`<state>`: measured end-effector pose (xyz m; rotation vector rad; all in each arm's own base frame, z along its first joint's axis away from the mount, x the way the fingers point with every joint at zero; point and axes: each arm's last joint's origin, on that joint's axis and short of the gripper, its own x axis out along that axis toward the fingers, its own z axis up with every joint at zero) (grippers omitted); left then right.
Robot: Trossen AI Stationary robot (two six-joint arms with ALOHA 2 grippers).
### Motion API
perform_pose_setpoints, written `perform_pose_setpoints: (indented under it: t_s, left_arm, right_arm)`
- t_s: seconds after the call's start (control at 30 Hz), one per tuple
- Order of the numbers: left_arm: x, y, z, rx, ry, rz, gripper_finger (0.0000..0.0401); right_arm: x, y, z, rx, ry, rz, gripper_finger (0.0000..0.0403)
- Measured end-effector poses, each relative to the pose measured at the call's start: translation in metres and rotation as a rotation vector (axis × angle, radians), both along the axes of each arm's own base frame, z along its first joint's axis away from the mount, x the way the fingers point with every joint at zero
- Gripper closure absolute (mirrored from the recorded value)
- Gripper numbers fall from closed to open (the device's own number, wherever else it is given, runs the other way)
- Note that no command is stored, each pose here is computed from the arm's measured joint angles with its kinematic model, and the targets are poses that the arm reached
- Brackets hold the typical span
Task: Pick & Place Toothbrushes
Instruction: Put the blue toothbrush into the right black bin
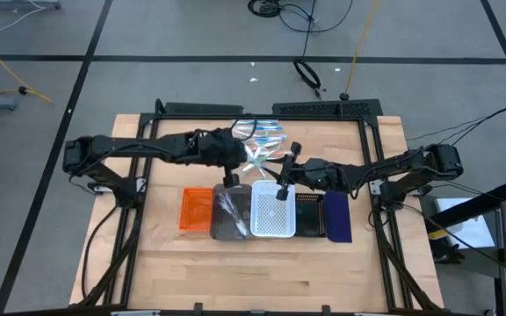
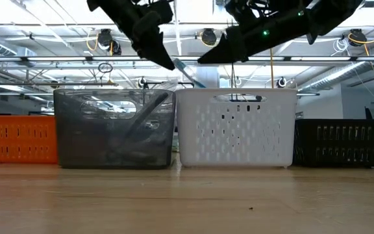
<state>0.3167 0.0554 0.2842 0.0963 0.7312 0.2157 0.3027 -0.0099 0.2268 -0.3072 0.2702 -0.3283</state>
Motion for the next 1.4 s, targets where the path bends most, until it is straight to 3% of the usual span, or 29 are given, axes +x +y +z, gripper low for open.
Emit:
perform_pose_setpoints:
  t_s: [0.6, 0.7, 0.8, 0.9, 1.13, 1.4]
  left_arm:
    - [0.009, -0.023, 0.007, 0.038, -0.092, -0.032, 0.0401]
    - [0.008, -0.024, 0.007, 0.038, -0.086, -0.035, 0.0401]
    - [0.008, -0.024, 0.006, 0.030, -0.083, -0.032, 0.0401]
    - [0.008, -0.024, 0.007, 0.027, -0.088, -0.027, 0.0397]
    - [0.004, -0.023, 0.010, 0.081, -0.072, -0.033, 0.0340]
    - [-0.015, -0.021, 0.031, 0.128, -0.110, 0.040, 0.0284]
  right_arm:
    - [0.003, 0.001, -0.014, 0.056, 0.067, 0.010, 0.0289]
    - [0.003, 0.001, -0.016, 0.064, 0.075, 0.004, 0.0316]
    - [0.003, 0.001, -0.015, 0.041, 0.068, 0.004, 0.0374]
    - [0.004, 0.000, -0.013, 0.027, 0.055, -0.007, 0.0375]
    - [0.002, 0.000, -0.013, 0.060, 0.061, -0.017, 0.0375]
    - [-0.020, 0.020, 0.009, 0.120, 0.038, -0.096, 0.0375]
